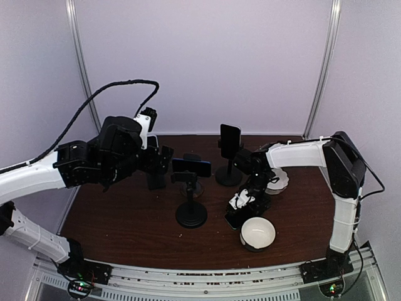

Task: Place the phone on the phone stand

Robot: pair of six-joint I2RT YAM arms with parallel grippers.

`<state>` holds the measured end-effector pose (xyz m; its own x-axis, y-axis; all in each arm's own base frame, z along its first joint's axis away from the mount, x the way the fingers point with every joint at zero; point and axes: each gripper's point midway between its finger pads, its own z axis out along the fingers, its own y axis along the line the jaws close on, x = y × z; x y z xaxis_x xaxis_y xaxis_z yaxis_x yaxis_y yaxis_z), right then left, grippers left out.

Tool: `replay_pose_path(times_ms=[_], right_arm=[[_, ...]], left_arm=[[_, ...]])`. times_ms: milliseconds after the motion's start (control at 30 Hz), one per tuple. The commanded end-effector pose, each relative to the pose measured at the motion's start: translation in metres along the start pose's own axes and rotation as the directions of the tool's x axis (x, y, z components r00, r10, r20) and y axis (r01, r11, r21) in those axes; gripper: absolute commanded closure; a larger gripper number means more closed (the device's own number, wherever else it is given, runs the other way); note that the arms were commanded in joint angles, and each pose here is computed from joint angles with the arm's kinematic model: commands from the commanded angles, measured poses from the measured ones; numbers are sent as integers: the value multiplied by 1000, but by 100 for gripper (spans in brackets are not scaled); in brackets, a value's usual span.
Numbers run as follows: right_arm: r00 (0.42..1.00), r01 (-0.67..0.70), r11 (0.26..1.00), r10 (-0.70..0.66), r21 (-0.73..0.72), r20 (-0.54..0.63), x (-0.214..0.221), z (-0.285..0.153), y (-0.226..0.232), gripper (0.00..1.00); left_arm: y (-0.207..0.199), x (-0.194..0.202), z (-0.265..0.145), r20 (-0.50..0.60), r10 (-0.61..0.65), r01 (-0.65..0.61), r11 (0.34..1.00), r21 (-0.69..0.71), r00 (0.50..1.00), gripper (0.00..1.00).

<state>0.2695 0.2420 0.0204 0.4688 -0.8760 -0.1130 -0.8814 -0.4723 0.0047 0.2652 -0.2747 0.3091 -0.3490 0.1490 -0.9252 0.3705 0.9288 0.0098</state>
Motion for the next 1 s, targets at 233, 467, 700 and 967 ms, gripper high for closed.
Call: replay_pose_path(times_ms=[233, 467, 700, 967], right_arm=[[996, -81, 996, 79, 41, 36, -4, -25, -8, 100], [992, -109, 988, 102, 110, 71, -11, -54, -15, 100], [978, -157, 968, 125, 194, 168, -24, -96, -17, 100], [894, -297, 927, 187, 228, 408, -61, -168, -12, 100]], left_arm=[[25, -3, -3, 69, -124, 128, 990, -59, 990, 2], [13, -2, -1, 47, -116, 116, 993, -3, 992, 7], [7, -5, -4, 66, -184, 181, 982, 53, 981, 13], [-32, -15, 2, 57, -328, 305, 918, 252, 943, 25]])
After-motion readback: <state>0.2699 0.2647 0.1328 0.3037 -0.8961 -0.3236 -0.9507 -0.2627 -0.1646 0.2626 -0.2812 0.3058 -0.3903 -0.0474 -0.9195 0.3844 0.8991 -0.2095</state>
